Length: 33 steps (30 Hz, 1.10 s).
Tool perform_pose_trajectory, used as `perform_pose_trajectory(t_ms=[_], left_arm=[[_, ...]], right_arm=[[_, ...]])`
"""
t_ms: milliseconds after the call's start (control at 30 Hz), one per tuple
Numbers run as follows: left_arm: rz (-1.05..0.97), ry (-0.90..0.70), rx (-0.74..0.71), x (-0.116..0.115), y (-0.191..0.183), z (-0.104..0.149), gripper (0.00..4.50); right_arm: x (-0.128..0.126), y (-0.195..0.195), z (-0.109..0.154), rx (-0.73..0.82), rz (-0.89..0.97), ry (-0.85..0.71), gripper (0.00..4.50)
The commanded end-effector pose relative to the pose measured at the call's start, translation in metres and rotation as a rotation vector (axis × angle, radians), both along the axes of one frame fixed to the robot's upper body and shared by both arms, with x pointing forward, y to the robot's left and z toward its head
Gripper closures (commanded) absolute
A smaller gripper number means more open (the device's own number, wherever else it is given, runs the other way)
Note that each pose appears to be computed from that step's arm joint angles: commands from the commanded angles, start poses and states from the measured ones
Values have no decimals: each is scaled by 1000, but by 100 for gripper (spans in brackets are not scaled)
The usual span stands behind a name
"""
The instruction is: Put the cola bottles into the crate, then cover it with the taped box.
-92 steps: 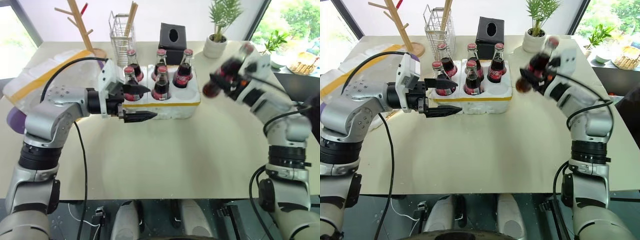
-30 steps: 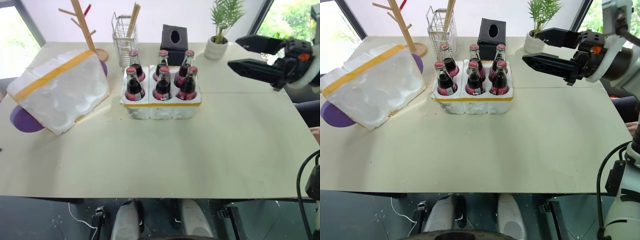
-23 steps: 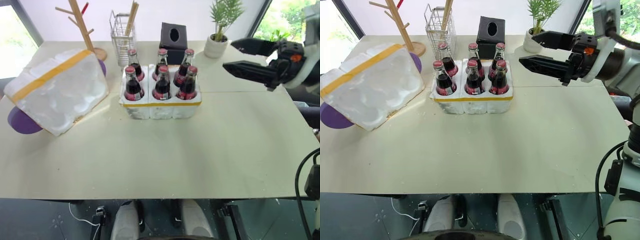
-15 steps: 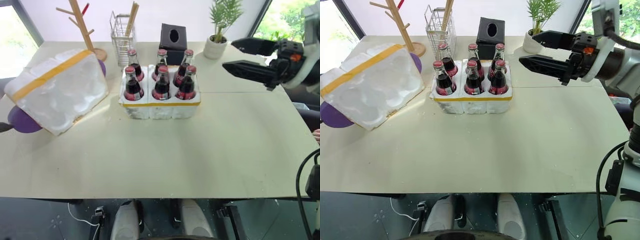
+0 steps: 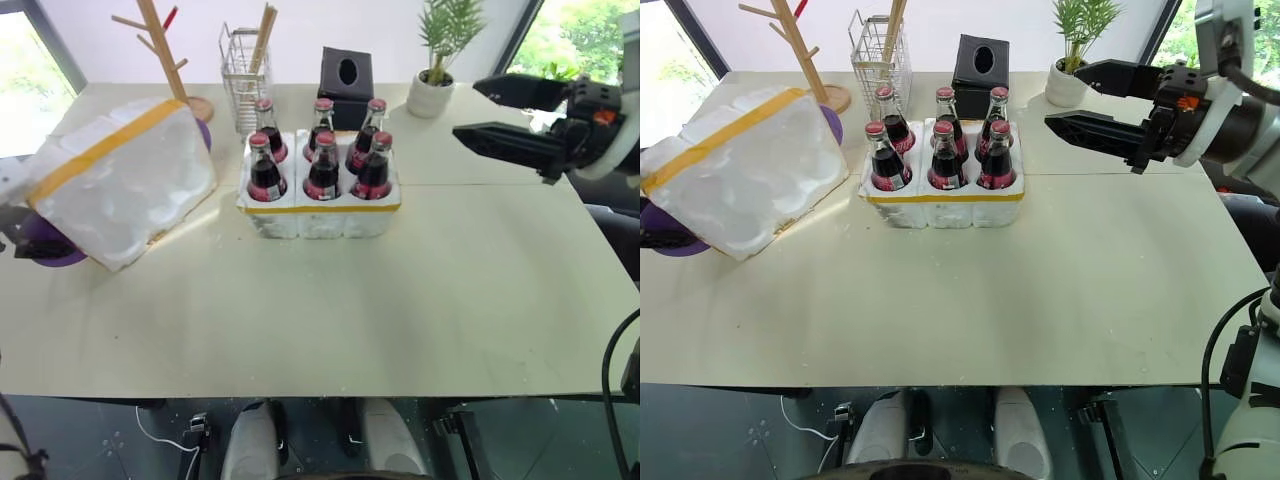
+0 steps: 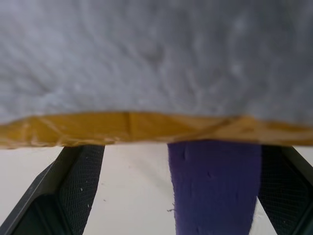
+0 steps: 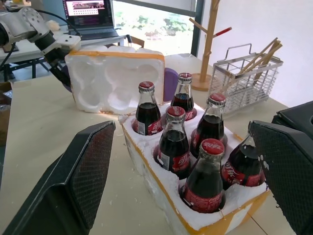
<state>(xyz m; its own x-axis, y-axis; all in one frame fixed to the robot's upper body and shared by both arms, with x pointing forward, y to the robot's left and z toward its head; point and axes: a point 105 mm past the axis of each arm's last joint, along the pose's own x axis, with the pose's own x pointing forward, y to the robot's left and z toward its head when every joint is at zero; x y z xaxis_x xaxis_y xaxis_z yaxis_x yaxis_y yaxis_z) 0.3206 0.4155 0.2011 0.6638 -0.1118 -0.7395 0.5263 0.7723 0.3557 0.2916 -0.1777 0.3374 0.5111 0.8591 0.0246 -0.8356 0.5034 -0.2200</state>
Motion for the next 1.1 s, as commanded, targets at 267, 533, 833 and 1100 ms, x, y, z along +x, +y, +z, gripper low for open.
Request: perform_pose_trajectory(t_ms=[267,533,833,1100], left_arm=[[-10,-45,-53,3,-4,0,415],[-182,-269,-7,15,-22,46,416],[-406,-875,156,44,-102,157,416],[-555,-1143,535,67,-182,161,416]], right_arm=[[-13,-1,5,-25,-1,-41,0],[-8,-21,-14,-86,-111,-13,0],[-9,-36,-25,-63,-172,22,0],[-8,-43,-28,-41,-218,28,0]])
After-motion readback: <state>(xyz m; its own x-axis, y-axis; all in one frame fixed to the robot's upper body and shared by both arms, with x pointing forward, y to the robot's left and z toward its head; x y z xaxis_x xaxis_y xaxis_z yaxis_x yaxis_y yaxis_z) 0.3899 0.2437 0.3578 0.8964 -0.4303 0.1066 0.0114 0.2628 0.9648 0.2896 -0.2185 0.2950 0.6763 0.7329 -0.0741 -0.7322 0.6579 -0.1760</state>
